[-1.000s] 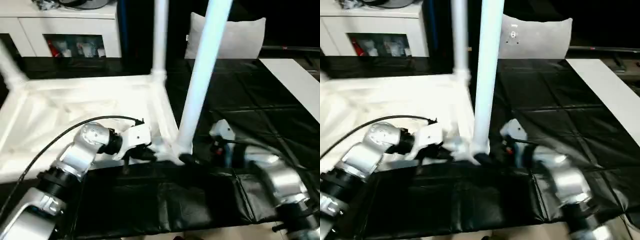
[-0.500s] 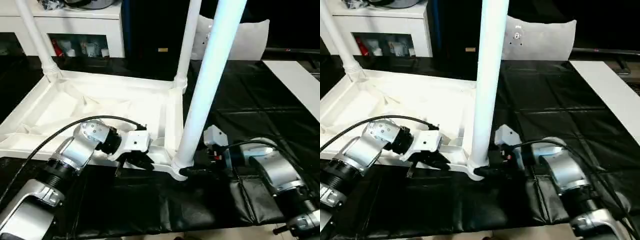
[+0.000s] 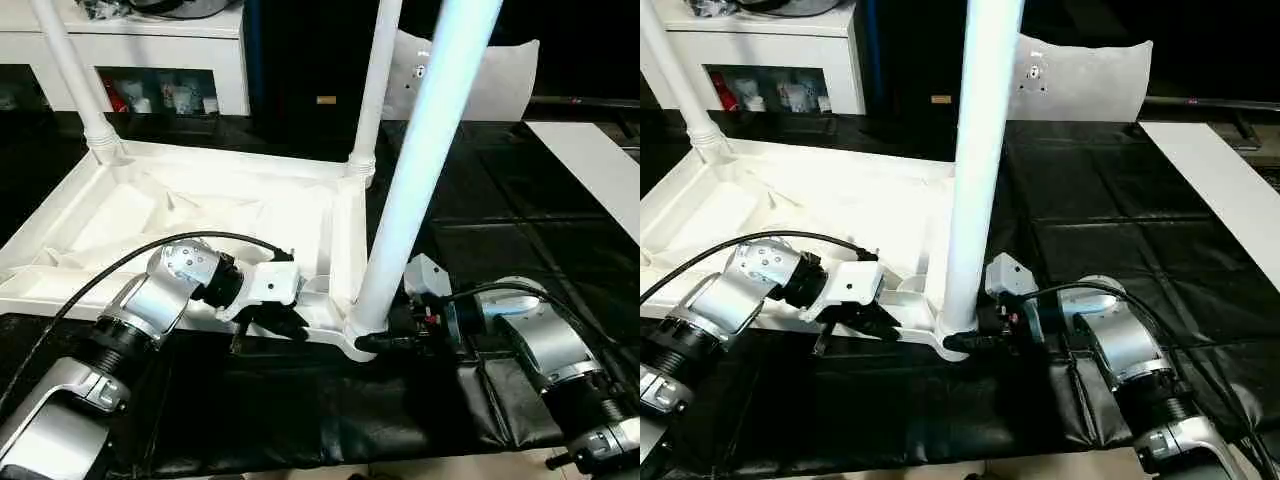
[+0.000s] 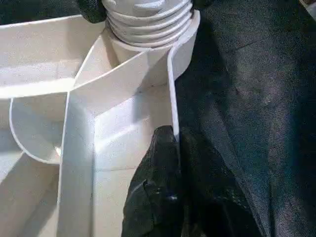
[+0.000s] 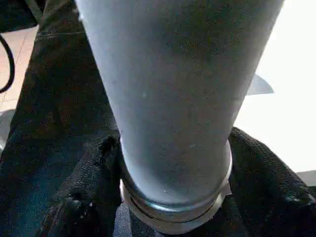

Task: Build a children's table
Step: Rotate leg to tighten

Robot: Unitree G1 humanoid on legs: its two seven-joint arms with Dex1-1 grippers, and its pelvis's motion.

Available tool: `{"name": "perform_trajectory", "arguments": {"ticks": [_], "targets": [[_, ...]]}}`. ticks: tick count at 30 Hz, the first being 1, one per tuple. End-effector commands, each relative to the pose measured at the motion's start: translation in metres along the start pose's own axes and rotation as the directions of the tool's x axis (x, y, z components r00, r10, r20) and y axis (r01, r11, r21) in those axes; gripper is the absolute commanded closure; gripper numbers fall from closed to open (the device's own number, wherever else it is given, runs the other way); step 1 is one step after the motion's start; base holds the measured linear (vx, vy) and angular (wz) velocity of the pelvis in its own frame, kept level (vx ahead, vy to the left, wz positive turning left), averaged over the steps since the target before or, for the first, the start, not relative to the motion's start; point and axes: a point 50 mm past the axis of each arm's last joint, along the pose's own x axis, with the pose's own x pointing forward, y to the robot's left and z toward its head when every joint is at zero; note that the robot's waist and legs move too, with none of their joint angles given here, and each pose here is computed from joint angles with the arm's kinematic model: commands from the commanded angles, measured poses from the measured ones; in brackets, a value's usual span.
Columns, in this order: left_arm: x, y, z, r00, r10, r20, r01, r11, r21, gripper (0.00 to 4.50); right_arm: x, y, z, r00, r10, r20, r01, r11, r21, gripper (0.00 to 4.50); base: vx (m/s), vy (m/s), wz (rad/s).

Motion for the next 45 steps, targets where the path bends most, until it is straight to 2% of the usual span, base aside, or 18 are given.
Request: {"name": "perform_trajectory", "arguments": {"ticks": [1, 3, 5, 7, 8, 9, 10, 14, 16, 19, 21, 24, 29, 30, 34, 38, 45], "targets": [[0.007, 0.001, 0.012, 1.0, -0.023, 0.015, 0.022, 0.999, 0.039, 4.5, 0.002, 0.002, 0.004, 0.999, -0.011, 0.04, 0.011, 1.0, 0.016, 1.78, 0.0, 0.0, 0.0], [0.01, 0.002, 0.013, 0.998, 0.044, 0.034, -0.043, 0.998, -0.046, 4.5, 0.01, 0.006, 0.005, 0.994, -0.068, 0.086, 0.06, 0.994, 0.096, 1.78, 0.0, 0.0, 0.0], [0.012, 0.003, 0.016, 0.995, 0.079, 0.057, -0.073, 0.993, -0.095, 4.5, 0.016, 0.007, 0.005, 0.988, -0.115, 0.104, 0.099, 0.985, 0.141, 1.78, 0.0, 0.0, 0.0], [0.018, 0.004, 0.021, 0.987, 0.139, 0.078, -0.124, 0.978, -0.167, 4.5, 0.031, 0.006, 0.006, 0.968, -0.221, 0.12, 0.194, 0.959, 0.206, 1.78, 0.0, 0.0, 0.0], [0.018, 0.004, 0.021, 0.987, 0.139, 0.078, -0.124, 0.978, -0.167, 4.5, 0.031, 0.006, 0.006, 0.968, -0.221, 0.12, 0.194, 0.959, 0.206, 1.78, 0.0, 0.0, 0.0], [0.029, 0.006, 0.027, 0.972, 0.221, 0.083, -0.196, 0.951, -0.239, 4.5, 0.049, 0.002, 0.009, 0.921, -0.366, 0.138, 0.313, 0.901, 0.299, 1.78, 0.0, 0.0, 0.0], [0.033, 0.007, 0.03, 0.965, 0.247, 0.085, -0.218, 0.94, -0.261, 4.5, 0.055, 0.0, 0.01, 0.898, -0.418, 0.138, 0.353, 0.871, 0.342, 1.78, 0.0, 0.0, 0.0], [0.049, 0.014, 0.043, 0.931, 0.35, 0.098, -0.304, 0.897, -0.322, 4.5, 0.073, -0.006, 0.014, 0.824, -0.561, 0.081, 0.481, 0.767, 0.424, 1.78, 0.0, 0.0, 0.0], [0.053, 0.015, 0.049, 0.922, 0.372, 0.106, -0.319, 0.887, -0.334, 4.5, 0.076, -0.008, 0.016, 0.801, -0.596, 0.057, 0.518, 0.737, 0.434, 1.78, 0.0, 0.0, 0.0], [0.054, 0.016, 0.051, 0.919, 0.383, 0.094, -0.337, 0.886, -0.32, 4.5, 0.078, -0.01, 0.019, 0.783, -0.619, 0.061, 0.54, 0.726, 0.427, 1.78, 0.0, 0.0, 0.0], [0.052, 0.018, 0.049, 0.915, 0.397, 0.077, -0.355, 0.88, -0.315, 4.5, 0.075, -0.012, 0.02, 0.763, -0.644, 0.062, 0.568, 0.713, 0.411, 1.22, 0.0, 0.0, 0.0], [0.047, 0.019, 0.044, 0.91, 0.413, 0.049, -0.381, 0.875, -0.3, 4.5, 0.069, -0.015, 0.019, 0.739, -0.671, 0.059, 0.594, 0.691, 0.412, 0.99, 0.0, 0.0, 0.0], [0.037, 0.016, 0.034, 0.918, 0.395, 0.03, -0.374, 0.889, -0.263, 4.5, 0.052, -0.014, 0.014, 0.745, -0.662, 0.078, 0.597, 0.715, 0.364, 0.53, 0.0, 0.0, 0.0], [0.036, 0.015, 0.033, 0.921, 0.388, 0.031, -0.367, 0.893, -0.26, 4.5, 0.049, -0.013, 0.013, 0.748, -0.66, 0.078, 0.597, 0.719, 0.355, 0.3, 0.0, 0.0, 0.0], [0.03, 0.012, 0.026, 0.939, 0.342, 0.04, -0.325, 0.919, -0.224, 4.5, 0.033, -0.009, 0.011, 0.805, -0.584, 0.105, 0.536, 0.791, 0.295, 0.03, 0.0, 0.0, 0.0], [0.023, 0.009, 0.019, 0.963, 0.263, 0.055, -0.252, 0.954, -0.161, 4.5, 0.009, -0.008, 0.005, 0.867, -0.492, 0.078, 0.471, 0.86, 0.194, 0.03, 0.0, 0.0, 0.0], [0.01, 0.004, 0.011, 0.994, 0.107, 0.027, -0.104, 0.992, -0.073, 4.5, -0.015, -0.007, 0.005, 0.95, -0.31, 0.038, 0.306, 0.948, 0.091, 0.03, 0.0, 0.0, 0.0]]}}
